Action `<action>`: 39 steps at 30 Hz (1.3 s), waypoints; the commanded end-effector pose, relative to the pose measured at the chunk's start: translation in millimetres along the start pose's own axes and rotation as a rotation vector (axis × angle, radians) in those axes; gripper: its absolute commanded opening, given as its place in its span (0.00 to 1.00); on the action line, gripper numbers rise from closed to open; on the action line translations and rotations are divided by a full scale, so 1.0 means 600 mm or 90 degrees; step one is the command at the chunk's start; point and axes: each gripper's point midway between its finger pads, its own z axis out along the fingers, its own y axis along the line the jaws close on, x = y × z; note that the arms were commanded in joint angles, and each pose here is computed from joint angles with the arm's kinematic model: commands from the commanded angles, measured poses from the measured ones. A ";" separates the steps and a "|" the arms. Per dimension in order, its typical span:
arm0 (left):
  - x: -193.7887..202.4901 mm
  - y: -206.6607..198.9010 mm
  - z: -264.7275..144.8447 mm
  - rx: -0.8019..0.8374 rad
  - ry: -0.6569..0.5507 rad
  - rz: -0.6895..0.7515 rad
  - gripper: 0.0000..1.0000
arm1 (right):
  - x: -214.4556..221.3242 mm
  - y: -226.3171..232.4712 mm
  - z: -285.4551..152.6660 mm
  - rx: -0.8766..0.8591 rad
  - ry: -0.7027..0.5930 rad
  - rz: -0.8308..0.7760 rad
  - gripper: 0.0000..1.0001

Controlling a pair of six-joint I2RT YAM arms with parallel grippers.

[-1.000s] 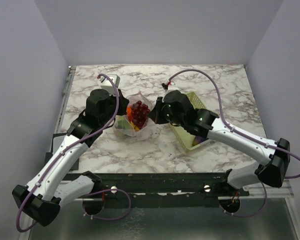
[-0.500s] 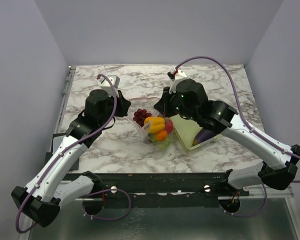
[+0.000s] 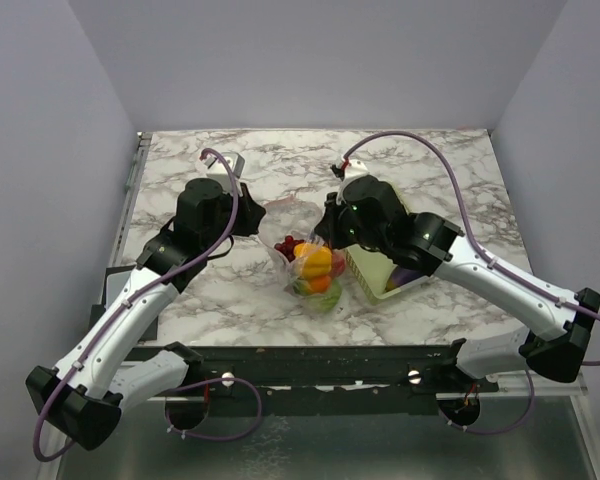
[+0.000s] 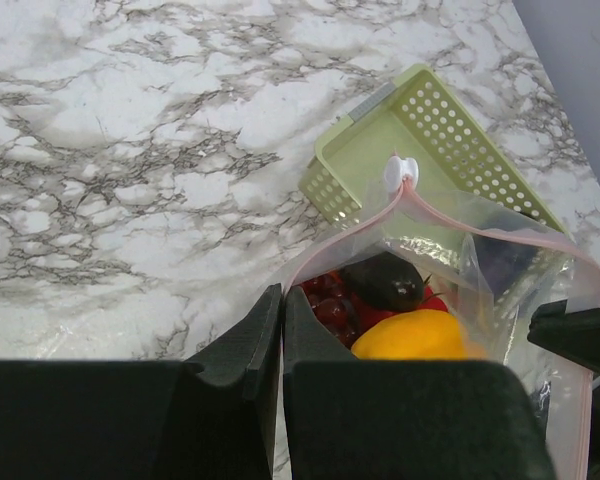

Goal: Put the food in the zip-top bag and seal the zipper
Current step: Adjust the zipper food storage bag at the center of the board.

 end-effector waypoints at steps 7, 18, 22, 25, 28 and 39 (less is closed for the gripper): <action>-0.102 -0.033 -0.042 0.023 -0.095 0.018 0.07 | -0.074 0.009 -0.040 -0.012 -0.099 0.006 0.01; 0.019 0.026 0.032 -0.051 0.027 -0.011 0.00 | 0.033 -0.034 0.048 0.069 -0.001 -0.004 0.01; -0.005 0.017 0.023 -0.042 0.005 -0.003 0.00 | 0.000 -0.030 0.027 0.062 -0.038 -0.005 0.01; -0.016 0.015 0.016 -0.042 -0.009 0.003 0.01 | -0.014 -0.028 0.017 0.061 -0.051 -0.005 0.01; -0.027 0.016 0.008 -0.047 -0.019 0.009 0.04 | -0.025 -0.026 0.008 0.057 -0.062 -0.002 0.01; -0.043 0.011 -0.003 -0.049 -0.016 0.026 0.48 | -0.028 -0.024 -0.005 0.047 -0.068 0.002 0.00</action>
